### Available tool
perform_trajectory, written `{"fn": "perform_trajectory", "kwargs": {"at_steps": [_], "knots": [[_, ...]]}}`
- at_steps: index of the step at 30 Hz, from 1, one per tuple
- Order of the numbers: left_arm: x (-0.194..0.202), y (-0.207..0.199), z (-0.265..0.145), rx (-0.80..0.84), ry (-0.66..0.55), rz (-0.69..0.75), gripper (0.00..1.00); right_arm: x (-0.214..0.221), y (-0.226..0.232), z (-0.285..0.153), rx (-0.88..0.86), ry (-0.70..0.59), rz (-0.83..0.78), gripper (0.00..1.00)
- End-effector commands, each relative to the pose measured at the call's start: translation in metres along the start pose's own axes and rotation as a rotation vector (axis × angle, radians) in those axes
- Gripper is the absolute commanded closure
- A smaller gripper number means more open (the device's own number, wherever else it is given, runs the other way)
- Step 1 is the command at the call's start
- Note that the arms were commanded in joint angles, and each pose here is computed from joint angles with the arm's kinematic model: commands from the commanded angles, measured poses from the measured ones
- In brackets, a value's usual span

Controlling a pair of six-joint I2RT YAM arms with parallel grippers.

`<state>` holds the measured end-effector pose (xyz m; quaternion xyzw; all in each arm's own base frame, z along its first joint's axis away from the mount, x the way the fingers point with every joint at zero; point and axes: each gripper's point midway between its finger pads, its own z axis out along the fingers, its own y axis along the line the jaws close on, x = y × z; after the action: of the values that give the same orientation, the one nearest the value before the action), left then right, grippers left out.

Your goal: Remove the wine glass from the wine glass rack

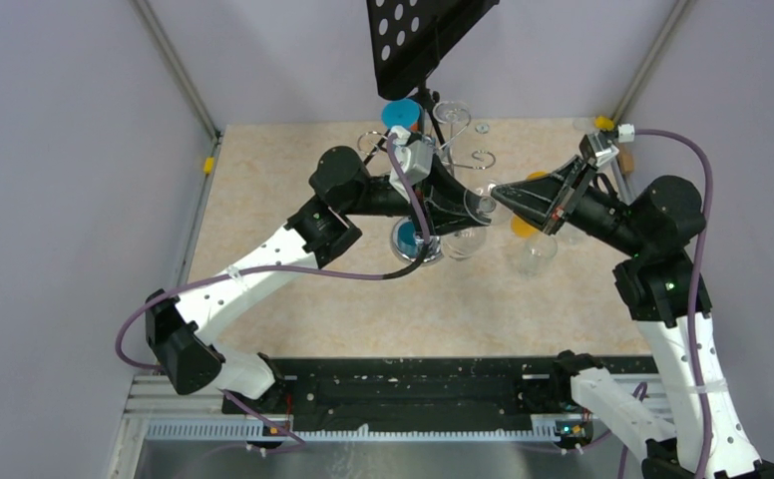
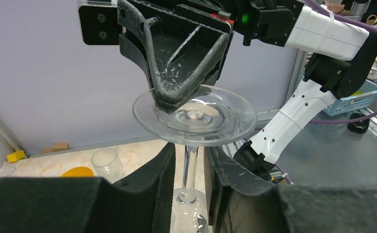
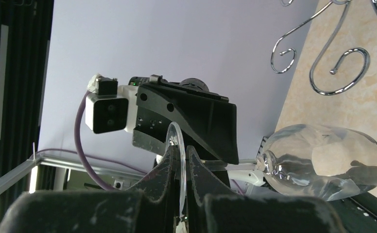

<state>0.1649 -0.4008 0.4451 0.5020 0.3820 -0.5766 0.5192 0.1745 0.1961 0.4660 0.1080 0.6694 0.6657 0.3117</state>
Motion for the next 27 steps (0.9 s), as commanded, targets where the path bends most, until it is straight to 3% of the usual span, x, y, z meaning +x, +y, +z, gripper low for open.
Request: {"fn": "perform_trajectory", "kwargs": {"at_steps": [1, 5, 8, 11, 13, 14, 15, 16, 18, 21, 27], "knots": [[-0.004, -0.002, 0.001, 0.01, -0.016, 0.047, 0.71, 0.003, 0.03, -0.005, -0.116, 0.007, -0.051, 1.0], [-0.003, -0.004, 0.001, 0.018, -0.011, 0.045, 0.79, 0.001, 0.031, -0.004, -0.132, -0.004, -0.039, 1.0], [-0.008, -0.001, 0.002, 0.007, -0.022, 0.049, 1.0, 0.001, 0.03, -0.002, -0.145, 0.003, -0.019, 1.0], [-0.015, 0.002, 0.003, -0.01, -0.041, 0.058, 1.0, -0.001, 0.029, -0.002, -0.151, -0.015, -0.017, 0.99], [-0.022, 0.005, 0.003, -0.032, -0.062, 0.063, 1.0, -0.006, 0.031, -0.004, -0.156, -0.062, -0.038, 0.71], [-0.027, 0.006, 0.003, -0.045, -0.076, 0.067, 1.0, -0.009, 0.031, -0.007, -0.163, -0.094, -0.073, 0.49], [-0.033, 0.008, 0.003, -0.065, -0.092, 0.073, 1.0, -0.01, 0.038, -0.011, -0.199, -0.127, -0.135, 0.34], [-0.04, 0.011, 0.002, -0.092, -0.113, 0.075, 1.0, -0.012, 0.044, -0.015, -0.233, -0.159, -0.184, 0.24], [-0.056, 0.019, -0.001, -0.158, -0.165, 0.077, 1.0, -0.02, 0.038, -0.02, -0.199, -0.24, -0.205, 0.18], [-0.089, 0.03, -0.008, -0.259, -0.287, 0.065, 1.0, -0.033, 0.02, -0.026, -0.123, -0.343, -0.21, 0.17], [-0.149, 0.041, -0.028, -0.434, -0.53, -0.007, 1.0, -0.04, -0.001, -0.032, -0.064, -0.414, -0.222, 0.17]]}}
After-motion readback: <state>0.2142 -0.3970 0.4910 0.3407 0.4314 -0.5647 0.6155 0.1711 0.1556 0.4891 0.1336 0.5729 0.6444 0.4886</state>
